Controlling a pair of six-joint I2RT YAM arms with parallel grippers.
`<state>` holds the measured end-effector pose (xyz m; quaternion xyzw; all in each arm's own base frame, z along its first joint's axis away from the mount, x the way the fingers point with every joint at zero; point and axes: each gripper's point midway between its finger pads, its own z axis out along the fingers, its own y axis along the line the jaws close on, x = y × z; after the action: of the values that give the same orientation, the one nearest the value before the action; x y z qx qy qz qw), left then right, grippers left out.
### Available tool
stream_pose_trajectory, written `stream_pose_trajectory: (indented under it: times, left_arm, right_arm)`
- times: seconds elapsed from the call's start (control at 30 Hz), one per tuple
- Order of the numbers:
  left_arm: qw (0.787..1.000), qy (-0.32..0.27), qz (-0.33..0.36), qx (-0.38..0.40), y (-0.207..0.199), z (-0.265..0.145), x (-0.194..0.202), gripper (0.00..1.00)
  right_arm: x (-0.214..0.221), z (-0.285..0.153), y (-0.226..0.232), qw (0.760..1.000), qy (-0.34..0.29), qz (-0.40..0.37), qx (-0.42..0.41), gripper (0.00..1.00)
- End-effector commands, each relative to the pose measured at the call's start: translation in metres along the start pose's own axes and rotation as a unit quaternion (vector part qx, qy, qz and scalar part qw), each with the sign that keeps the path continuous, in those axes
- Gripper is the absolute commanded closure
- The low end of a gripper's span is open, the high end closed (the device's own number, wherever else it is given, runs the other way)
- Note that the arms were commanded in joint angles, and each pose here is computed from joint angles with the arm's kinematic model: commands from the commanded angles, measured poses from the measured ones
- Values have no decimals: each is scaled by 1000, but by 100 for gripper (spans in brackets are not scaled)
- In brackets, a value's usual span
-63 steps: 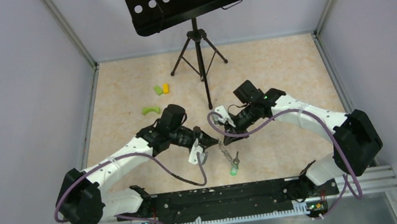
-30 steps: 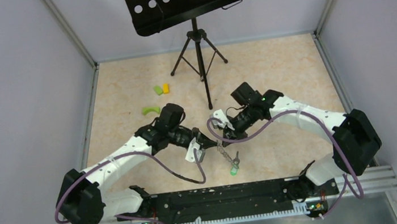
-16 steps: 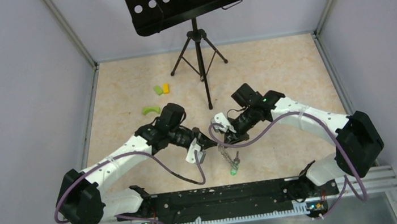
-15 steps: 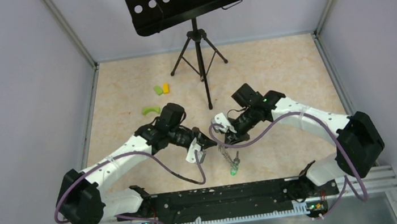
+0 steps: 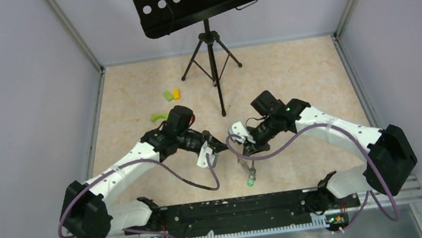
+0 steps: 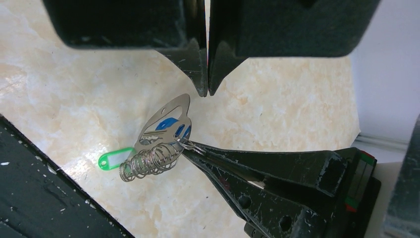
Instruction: Put the keys on the keyring
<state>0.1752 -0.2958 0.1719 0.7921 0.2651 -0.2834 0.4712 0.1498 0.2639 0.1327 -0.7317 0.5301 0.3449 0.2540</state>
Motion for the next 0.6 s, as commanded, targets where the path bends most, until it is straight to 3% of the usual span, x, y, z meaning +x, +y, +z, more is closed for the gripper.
stream_pose_trajectory:
  times: [0.0,0.17,0.3,0.43,0.57]
  left_arm:
    - [999,-32,-18,-6,1,0,-14,100]
    - [996,-71,-47,-4,-8,6,-20,69]
    - [994,-79,-73,3,-14,9,-21,53]
    - [991,-81,-108,0,-14,14,-22,50]
    - [986,-74,-151,-8,-12,22,-19,53]
  right_arm:
    - [10,1,10,1000,17,25,-4,100]
    - [7,1,6,999,8,33,0,100]
    - [4,1,1,999,1,36,8,100]
    - [2,0,-4,999,-2,43,15,100]
    - [1,0,-9,999,-5,48,25,100]
